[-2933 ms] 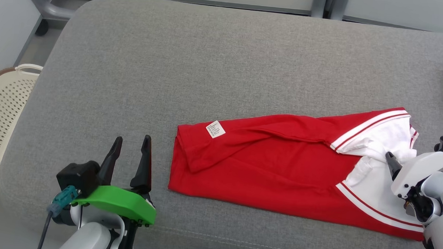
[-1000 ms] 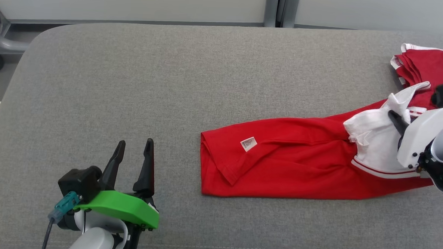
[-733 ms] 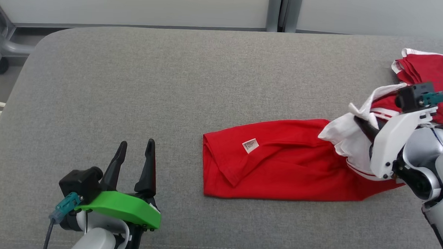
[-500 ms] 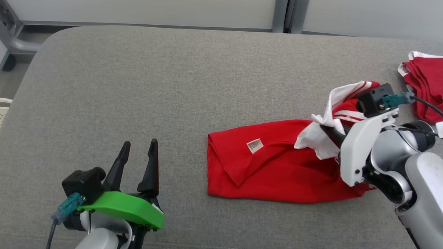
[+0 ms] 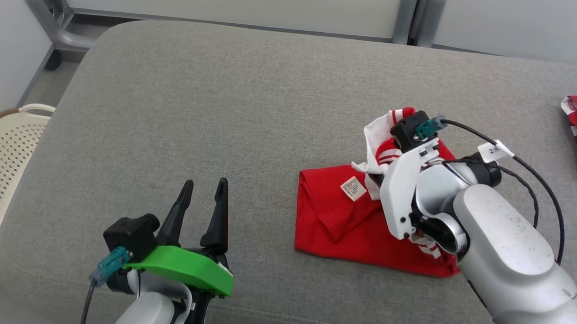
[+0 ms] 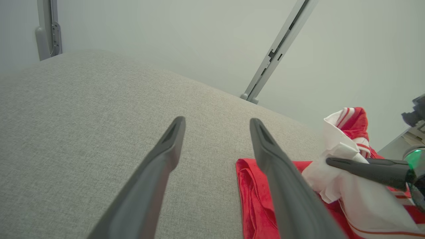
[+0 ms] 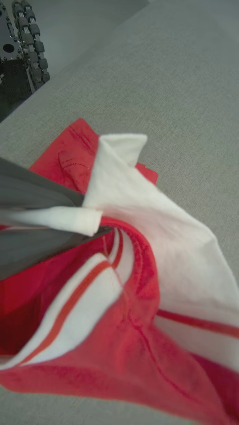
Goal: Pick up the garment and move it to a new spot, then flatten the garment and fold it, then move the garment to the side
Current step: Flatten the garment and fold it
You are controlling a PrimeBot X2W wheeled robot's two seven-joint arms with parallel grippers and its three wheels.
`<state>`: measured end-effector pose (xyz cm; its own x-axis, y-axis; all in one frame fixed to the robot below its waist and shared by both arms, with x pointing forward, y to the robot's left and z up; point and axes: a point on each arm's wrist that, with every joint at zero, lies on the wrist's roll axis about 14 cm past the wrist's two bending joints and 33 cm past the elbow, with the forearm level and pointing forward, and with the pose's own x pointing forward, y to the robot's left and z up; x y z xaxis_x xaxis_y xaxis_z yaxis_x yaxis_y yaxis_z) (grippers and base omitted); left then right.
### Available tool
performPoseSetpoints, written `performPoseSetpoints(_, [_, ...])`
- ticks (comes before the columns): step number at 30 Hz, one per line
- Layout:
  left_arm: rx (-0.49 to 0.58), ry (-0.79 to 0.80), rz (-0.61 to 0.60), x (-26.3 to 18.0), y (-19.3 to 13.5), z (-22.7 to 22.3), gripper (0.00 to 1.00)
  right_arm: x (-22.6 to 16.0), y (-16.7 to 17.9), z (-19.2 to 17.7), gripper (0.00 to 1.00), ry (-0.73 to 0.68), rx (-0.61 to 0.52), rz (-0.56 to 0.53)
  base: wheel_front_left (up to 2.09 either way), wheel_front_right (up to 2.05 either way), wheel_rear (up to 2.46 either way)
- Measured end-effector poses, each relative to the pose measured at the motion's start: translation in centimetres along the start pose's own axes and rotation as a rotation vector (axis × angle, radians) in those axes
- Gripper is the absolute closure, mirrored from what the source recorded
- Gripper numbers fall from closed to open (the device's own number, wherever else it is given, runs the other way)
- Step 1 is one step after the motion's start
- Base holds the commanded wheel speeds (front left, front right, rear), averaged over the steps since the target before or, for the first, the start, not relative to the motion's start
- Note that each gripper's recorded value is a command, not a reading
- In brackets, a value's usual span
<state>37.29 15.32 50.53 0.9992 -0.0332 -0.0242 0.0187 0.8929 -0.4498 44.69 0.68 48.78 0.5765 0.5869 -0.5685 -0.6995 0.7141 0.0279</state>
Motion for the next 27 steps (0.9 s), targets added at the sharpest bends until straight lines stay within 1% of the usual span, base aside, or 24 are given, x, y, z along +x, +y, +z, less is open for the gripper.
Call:
performPoseSetpoints(7, [-0.012, -0.009, 0.023, -0.4, 0.6, 0.0, 0.0, 2.7, 1.8, -0.8, 1.0, 0.08, -0.061, 0.034, 0.0, 0.0, 0.0])
performPoseSetpoints(19, [-0.018, -0.023, 0.061, -0.8, 1.7, 0.2, 0.0, 5.4, 4.4, -2.1, 1.0, 0.165, -0.1, 0.085, 0.0, 0.0, 0.0])
performPoseSetpoints(20, [-0.017, -0.024, 0.06, -0.8, 1.7, 0.2, 0.0, 5.5, 4.3, -2.1, 0.94, 0.162, -0.097, 0.082, 0.0, 0.0, 0.0])
performPoseSetpoints(21, [-0.018, -0.024, 0.062, -0.8, 1.8, 0.1, 0.0, 5.6, 4.2, -2.0, 0.69, 0.158, -0.095, 0.078, 0.0, 0.0, 0.0])
performPoseSetpoints(22, [-0.018, -0.023, 0.061, -0.8, 1.8, 0.1, 0.0, 5.7, 4.2, -1.8, 0.51, 0.154, -0.093, 0.074, 0.0, 0.0, 0.0])
performPoseSetpoints(23, [-0.018, -0.023, 0.06, -0.8, 1.8, 0.1, 0.0, 5.8, 4.2, -1.7, 0.02, 0.148, -0.084, 0.075, 0.0, 0.0, 0.0])
performPoseSetpoints(24, [-0.016, -0.022, 0.06, -0.7, 1.8, 0.1, 0.0, 5.8, 4.4, -1.6, 0.0, 0.141, -0.078, 0.076, 0.0, 0.0, 0.0])
performPoseSetpoints(27, [-0.011, -0.021, 0.054, -0.7, 1.6, 0.0, 0.0, 5.8, 4.9, -0.7, 0.0, 0.119, -0.075, 0.084, 0.0, 0.0, 0.0])
